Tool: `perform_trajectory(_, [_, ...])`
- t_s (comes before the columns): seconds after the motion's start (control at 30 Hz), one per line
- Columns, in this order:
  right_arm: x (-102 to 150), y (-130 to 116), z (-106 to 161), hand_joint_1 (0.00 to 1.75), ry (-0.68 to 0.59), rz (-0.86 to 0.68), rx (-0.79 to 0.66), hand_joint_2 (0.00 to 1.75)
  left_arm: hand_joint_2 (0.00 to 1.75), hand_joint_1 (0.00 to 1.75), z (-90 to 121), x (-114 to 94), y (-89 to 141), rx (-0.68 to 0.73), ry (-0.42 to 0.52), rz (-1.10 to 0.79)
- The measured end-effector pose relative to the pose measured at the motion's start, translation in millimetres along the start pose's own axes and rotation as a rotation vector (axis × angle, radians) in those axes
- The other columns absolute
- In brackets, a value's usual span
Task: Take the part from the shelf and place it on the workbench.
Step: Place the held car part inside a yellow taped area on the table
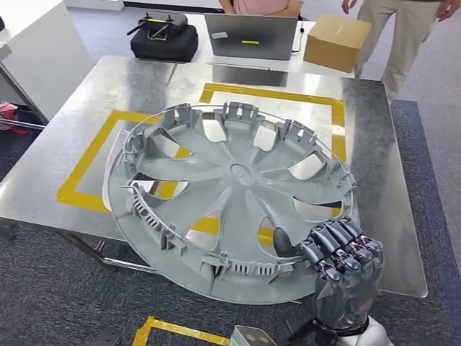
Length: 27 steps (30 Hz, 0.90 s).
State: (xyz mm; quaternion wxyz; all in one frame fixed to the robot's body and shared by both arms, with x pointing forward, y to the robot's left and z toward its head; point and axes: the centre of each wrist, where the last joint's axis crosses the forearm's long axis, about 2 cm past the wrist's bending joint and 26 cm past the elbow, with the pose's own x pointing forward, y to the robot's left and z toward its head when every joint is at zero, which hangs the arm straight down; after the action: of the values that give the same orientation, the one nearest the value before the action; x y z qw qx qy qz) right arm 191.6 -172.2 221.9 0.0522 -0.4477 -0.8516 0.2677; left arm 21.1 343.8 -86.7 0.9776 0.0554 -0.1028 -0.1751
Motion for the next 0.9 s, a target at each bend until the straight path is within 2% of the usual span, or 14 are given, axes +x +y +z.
perform_trajectory(0.9, [-2.4, 4.9, 5.8, 1.75, -0.053, 0.006, 0.031, 1.75, 0.00, 0.00, -8.2, 7.3, 6.4, 0.015, 0.009, -0.020])
